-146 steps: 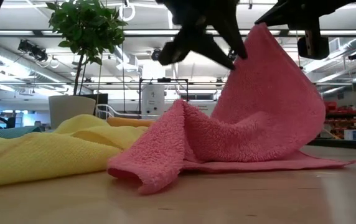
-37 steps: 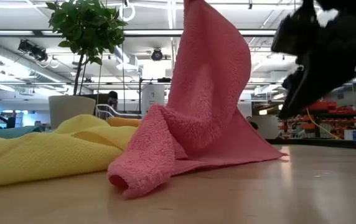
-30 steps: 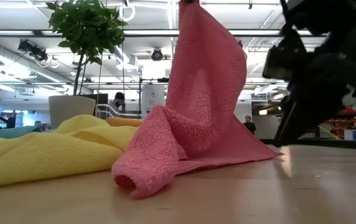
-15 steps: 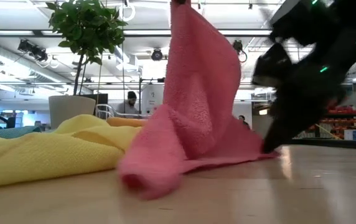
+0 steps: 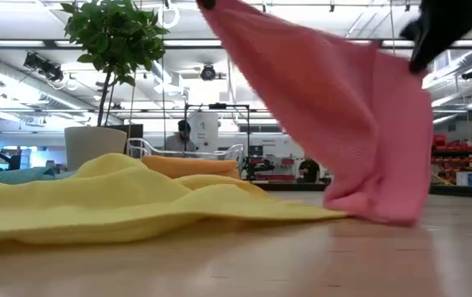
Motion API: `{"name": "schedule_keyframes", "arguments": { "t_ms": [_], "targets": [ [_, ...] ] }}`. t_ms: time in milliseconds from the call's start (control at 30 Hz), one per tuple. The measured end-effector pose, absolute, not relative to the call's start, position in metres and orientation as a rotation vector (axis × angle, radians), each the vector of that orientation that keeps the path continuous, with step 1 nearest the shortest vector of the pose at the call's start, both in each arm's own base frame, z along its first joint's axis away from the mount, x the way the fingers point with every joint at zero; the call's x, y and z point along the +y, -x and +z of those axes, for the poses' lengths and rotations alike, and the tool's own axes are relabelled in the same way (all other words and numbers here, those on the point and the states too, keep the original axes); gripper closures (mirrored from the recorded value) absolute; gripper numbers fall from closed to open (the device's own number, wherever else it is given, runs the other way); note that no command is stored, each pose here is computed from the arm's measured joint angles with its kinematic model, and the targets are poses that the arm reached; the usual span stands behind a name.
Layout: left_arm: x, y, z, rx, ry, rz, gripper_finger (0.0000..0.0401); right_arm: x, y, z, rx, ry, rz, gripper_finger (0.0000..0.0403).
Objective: Fold microfiber towels
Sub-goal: Fold the pink microfiber cloth
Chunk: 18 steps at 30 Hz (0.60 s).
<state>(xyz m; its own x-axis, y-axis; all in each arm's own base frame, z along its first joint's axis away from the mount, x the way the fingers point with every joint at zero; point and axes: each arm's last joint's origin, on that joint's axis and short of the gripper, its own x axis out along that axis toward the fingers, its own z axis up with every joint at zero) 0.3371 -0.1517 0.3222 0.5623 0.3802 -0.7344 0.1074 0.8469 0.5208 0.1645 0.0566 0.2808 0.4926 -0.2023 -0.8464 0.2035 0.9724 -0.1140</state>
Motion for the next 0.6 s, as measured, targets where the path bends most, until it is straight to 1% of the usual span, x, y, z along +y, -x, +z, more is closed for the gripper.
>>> {"name": "schedule_keyframes", "arguments": {
  "t_ms": [167, 300, 433, 500, 533, 600],
  "targets": [
    [-0.150, -0.339, 0.322, 0.971, -0.568, 0.173, 0.0400, 0.051, -0.155, 0.336, 1.048, 0.131, -0.307, 0.0401],
    [-0.143, -0.342, 0.323, 0.979, -0.606, 0.170, 0.0400, 0.046, -0.154, 0.374, 1.002, 0.266, -0.375, 0.0402],
    [-0.130, -0.348, 0.324, 0.986, -0.666, 0.190, 0.0400, 0.032, -0.158, 0.397, 0.994, 0.406, -0.436, 0.0402],
    [-0.122, -0.351, 0.324, 0.985, -0.638, 0.216, 0.0400, 0.025, -0.160, 0.401, 1.025, 0.382, -0.423, 0.0402],
    [-0.119, -0.353, 0.324, 0.977, -0.591, 0.243, 0.0400, 0.023, -0.160, 0.401, 1.050, 0.340, -0.383, 0.0402],
    [-0.113, -0.355, 0.324, 0.954, -0.425, 0.324, 0.0392, 0.022, -0.161, 0.397, 1.109, 0.198, -0.252, 0.0402]
  ]
}}
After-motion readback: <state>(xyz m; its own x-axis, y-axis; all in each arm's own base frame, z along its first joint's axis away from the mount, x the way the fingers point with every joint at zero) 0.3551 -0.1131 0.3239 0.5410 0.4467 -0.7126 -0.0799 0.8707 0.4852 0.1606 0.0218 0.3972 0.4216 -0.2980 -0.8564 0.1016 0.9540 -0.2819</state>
